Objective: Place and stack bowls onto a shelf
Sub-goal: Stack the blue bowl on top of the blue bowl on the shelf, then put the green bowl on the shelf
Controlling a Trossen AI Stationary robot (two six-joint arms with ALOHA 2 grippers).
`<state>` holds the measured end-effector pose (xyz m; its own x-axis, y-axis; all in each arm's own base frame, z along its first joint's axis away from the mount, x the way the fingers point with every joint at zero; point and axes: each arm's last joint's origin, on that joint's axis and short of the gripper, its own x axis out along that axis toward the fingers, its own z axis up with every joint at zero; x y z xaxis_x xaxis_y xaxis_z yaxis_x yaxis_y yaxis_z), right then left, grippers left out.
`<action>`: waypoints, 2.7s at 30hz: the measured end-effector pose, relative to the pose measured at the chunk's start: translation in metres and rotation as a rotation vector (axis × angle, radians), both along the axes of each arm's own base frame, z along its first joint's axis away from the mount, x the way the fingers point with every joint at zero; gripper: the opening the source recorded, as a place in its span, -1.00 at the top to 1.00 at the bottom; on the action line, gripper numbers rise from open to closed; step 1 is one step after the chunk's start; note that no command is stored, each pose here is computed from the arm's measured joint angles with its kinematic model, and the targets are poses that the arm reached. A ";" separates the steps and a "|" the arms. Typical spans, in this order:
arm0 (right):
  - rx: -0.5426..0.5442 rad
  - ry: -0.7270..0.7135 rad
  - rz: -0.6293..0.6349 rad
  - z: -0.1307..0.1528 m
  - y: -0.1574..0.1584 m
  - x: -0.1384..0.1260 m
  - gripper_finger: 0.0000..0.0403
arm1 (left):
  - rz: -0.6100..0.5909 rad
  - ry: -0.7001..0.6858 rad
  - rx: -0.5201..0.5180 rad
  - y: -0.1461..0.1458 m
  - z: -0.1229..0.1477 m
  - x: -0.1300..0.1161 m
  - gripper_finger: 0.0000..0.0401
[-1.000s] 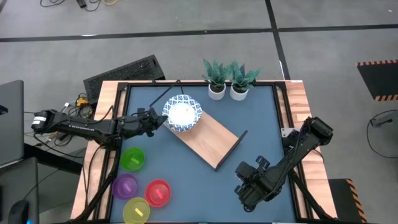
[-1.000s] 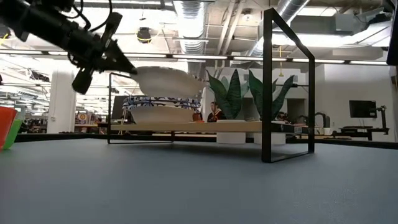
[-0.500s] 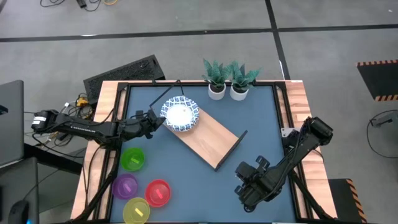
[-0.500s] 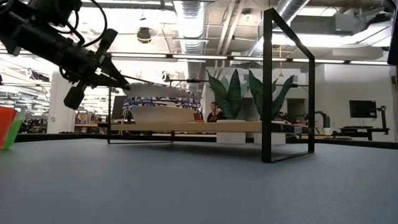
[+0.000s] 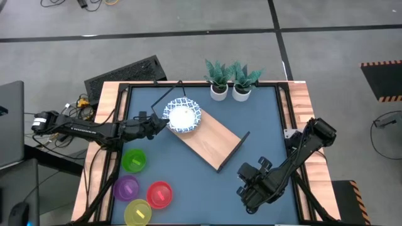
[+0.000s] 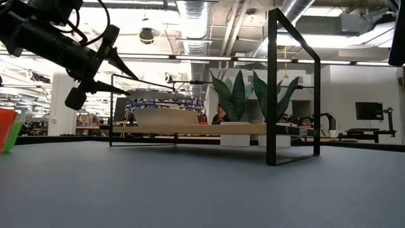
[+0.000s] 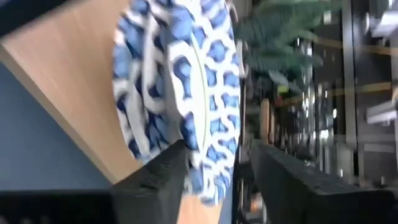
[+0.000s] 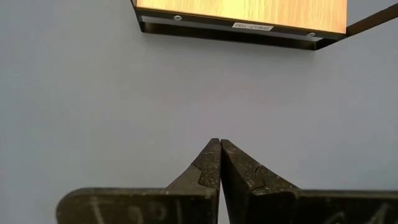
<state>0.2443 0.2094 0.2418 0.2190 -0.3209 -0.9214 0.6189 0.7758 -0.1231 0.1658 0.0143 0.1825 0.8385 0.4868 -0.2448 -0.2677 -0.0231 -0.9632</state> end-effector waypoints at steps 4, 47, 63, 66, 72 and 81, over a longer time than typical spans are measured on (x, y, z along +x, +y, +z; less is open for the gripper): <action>0.000 0.000 0.001 0.000 0.000 0.000 0.84 | -0.066 0.008 0.023 -0.002 0.003 -0.002 -0.04; -0.025 -0.012 0.065 0.000 0.000 0.002 0.84 | -1.217 1.053 0.499 -0.057 0.049 0.009 -0.12; -0.025 -0.008 0.074 0.000 0.001 0.002 0.84 | -0.836 1.305 -0.034 -0.089 0.001 0.026 -0.12; -0.026 -0.006 0.076 -0.001 0.001 0.002 0.84 | -0.804 1.279 -0.051 -0.094 0.002 0.026 -0.12; -0.034 0.005 0.090 -0.003 0.000 0.001 0.84 | -0.770 1.272 -0.086 -0.097 0.017 0.030 -0.12; -0.030 0.000 0.090 -0.003 0.000 0.002 0.85 | -0.653 1.324 -0.114 -0.111 0.027 0.020 -0.12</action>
